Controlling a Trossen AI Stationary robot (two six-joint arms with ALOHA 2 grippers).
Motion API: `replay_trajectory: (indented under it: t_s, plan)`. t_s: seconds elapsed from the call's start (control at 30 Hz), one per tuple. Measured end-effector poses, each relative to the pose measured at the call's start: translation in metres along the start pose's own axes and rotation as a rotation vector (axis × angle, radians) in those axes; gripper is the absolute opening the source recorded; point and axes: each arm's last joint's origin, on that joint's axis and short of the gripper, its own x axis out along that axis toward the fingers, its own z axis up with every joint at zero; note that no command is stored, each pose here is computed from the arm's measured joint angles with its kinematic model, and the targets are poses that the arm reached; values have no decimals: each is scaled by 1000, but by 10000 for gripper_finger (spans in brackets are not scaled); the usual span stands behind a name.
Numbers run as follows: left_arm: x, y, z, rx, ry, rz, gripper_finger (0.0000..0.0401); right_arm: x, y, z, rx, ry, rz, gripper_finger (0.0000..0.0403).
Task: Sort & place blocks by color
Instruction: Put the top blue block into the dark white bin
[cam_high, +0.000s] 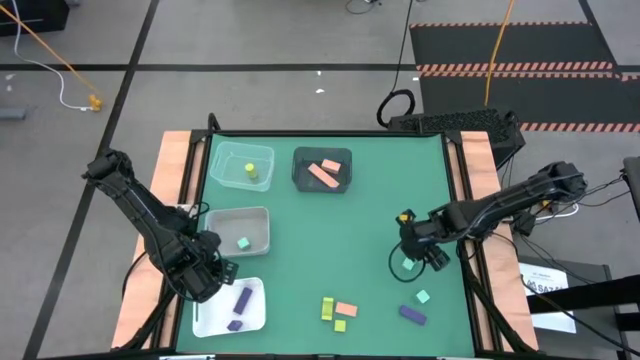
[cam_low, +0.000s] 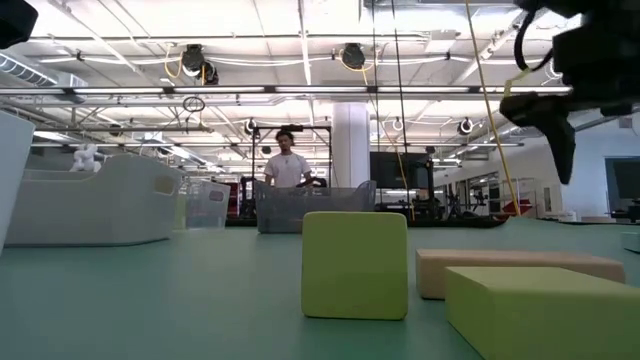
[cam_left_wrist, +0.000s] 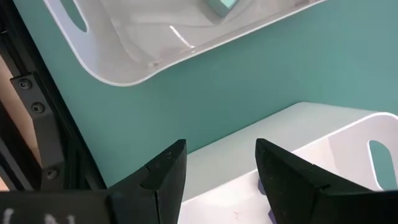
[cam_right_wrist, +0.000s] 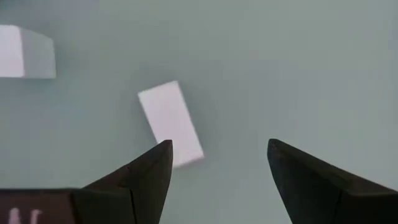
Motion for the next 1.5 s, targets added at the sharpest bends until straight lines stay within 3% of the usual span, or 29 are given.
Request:
replay_trajectory:
  t_s: [0.33, 0.63, 0.8, 1.03, 1.33, 1.5]
  plan:
    - [0, 0, 0, -15, 1, -2, 191, 32, 12, 2, -83, -8, 37, 251]
    - [0, 0, 0, -15, 1, -2, 191, 53, 22, -3, -101, 73, 70, 249]
    - [0, 0, 0, -28, 1, -2, 191, 58, 22, -3, -23, 59, 64, 213]
    - [0, -2, 2, -53, -1, -2, 191, 58, 21, -2, 143, 49, 50, 110]
    - [2, -11, 18, -32, -70, -38, 191, 48, 20, -3, 419, 0, 5, 110]
    - [2, -24, 30, 46, -160, -144, 182, 29, 12, 1, 605, -183, -102, 110]
